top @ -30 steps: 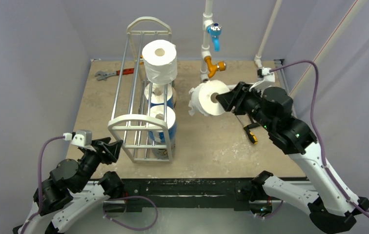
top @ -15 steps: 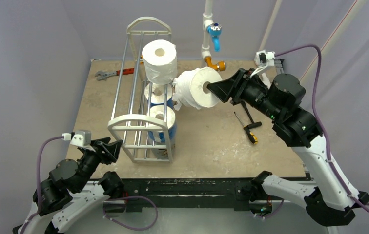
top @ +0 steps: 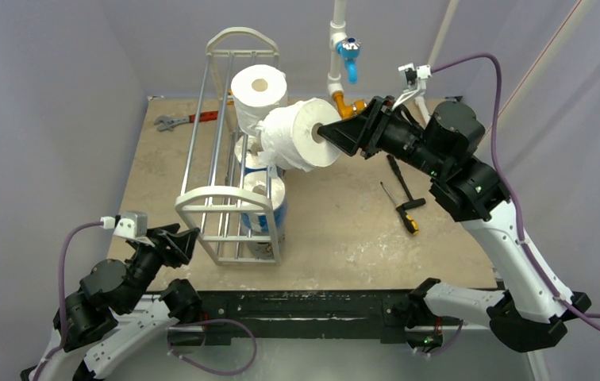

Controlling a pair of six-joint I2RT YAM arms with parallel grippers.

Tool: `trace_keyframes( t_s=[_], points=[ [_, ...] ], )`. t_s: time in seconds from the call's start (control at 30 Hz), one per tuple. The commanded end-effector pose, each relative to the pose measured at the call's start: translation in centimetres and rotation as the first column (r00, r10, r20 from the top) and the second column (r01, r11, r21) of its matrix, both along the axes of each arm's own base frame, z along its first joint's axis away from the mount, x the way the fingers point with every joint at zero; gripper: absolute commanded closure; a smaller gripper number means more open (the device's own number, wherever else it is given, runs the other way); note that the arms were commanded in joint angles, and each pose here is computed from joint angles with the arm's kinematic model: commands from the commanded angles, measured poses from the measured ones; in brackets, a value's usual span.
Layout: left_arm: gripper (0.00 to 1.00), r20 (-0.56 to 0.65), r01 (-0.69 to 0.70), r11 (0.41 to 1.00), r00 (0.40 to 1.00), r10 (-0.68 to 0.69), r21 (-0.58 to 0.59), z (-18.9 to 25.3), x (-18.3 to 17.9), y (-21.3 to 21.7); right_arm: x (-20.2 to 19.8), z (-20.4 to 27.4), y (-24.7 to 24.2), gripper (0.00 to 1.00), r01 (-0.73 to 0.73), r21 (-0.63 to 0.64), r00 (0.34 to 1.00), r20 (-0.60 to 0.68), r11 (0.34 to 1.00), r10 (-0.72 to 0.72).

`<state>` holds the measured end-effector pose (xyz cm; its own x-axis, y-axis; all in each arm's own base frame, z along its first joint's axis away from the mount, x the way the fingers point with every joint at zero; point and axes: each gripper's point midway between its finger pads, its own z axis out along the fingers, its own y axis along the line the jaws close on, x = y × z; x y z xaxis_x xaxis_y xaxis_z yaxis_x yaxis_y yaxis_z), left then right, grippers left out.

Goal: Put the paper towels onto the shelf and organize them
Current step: Place the paper towel on the shelf.

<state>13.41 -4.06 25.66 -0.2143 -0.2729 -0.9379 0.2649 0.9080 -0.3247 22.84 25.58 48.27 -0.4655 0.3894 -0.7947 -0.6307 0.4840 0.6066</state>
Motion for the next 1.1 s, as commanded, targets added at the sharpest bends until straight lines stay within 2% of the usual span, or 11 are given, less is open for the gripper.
trace_keyframes(
  t_s=[0.0,0.23,0.5,0.8,0.93,1.07],
  points=[
    [0.44,0.047,-0.025,0.998,0.999,0.028,-0.06,1.8,-0.2,0.9,-1.7,5.3,1.2,0.68,-0.083,0.113,0.99,0.121,0.99,0.069],
    [0.44,0.049,-0.024,0.998,0.998,0.027,-0.065,1.8,-0.3,0.9,-1.5,5.0,4.0,0.67,-0.096,0.083,0.99,0.114,0.992,0.086],
    [0.44,0.053,-0.027,0.998,0.998,0.03,-0.062,1.8,-0.3,1.1,0.2,4.2,5.0,0.69,-0.055,0.071,0.996,0.077,0.996,0.05],
    [0.44,0.053,-0.029,0.998,0.998,0.032,-0.055,1.6,-0.3,1.1,0.7,2.7,6.5,0.67,-0.078,0.039,0.996,0.041,0.996,0.076],
    [0.44,0.05,-0.029,0.998,0.998,0.031,-0.054,1.4,-0.2,1.0,0.8,2.4,6.6,0.65,-0.078,0.032,0.996,0.034,0.996,0.077],
    [0.44,0.047,-0.028,0.998,0.998,0.031,-0.052,1.3,-0.1,0.9,0.9,2.0,6.8,0.55,-0.079,0.023,0.997,0.023,0.997,0.079]
  ],
)
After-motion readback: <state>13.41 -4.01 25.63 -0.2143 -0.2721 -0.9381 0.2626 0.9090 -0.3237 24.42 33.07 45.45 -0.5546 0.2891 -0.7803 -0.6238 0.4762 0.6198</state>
